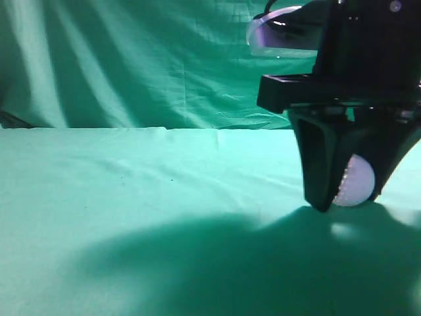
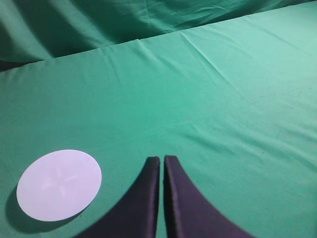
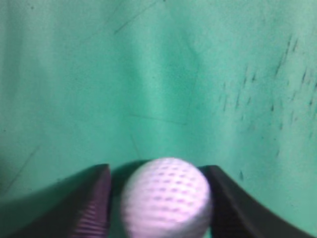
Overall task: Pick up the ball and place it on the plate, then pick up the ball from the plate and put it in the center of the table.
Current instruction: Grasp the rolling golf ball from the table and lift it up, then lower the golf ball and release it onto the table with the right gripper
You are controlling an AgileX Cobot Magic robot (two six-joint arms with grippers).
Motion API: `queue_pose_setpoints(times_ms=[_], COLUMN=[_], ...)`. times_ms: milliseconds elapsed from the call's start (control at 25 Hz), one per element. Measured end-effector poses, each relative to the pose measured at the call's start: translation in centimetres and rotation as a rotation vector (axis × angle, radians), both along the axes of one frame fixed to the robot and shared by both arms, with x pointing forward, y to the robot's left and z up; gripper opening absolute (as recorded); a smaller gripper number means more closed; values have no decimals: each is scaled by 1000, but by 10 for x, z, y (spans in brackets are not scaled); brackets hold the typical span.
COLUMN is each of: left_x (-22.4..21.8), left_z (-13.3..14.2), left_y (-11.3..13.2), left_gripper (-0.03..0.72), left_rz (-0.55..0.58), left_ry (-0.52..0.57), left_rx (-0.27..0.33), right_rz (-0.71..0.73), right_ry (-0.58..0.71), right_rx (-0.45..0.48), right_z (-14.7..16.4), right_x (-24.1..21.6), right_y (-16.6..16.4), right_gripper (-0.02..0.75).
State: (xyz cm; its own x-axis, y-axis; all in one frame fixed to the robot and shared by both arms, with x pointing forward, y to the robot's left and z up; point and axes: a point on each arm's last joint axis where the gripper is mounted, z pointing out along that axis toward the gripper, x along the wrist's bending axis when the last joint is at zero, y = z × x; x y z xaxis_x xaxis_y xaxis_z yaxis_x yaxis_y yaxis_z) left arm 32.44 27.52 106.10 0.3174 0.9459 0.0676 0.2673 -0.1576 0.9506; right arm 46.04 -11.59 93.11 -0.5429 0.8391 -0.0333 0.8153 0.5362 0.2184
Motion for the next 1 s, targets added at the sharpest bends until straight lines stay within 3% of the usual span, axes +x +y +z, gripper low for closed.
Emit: queue_pose_setpoints(times_ms=[80, 320, 560, 720, 840, 1000], left_x=[0, 0, 0, 0, 0, 0], left_z=[0, 0, 0, 0, 0, 0], left_y=[0, 0, 0, 0, 0, 0], left_gripper=[0, 0, 0, 0, 0, 0], left_rz=[0, 0, 0, 0, 0, 0], left_ry=[0, 0, 0, 0, 0, 0], left_rx=[0, 0, 0, 0, 0, 0], right_rz=[0, -8, 150, 234, 244, 241], right_ry=[3, -12, -178, -270, -252, -180], right_rx=[-4, -12, 76, 139, 120, 56], right_z=[0, 32, 100, 123, 113, 76], right_x=[0, 18, 40, 54, 74, 102], right_y=[0, 13, 53, 90, 115, 143], right_gripper=[318, 330, 330, 330, 330, 330])
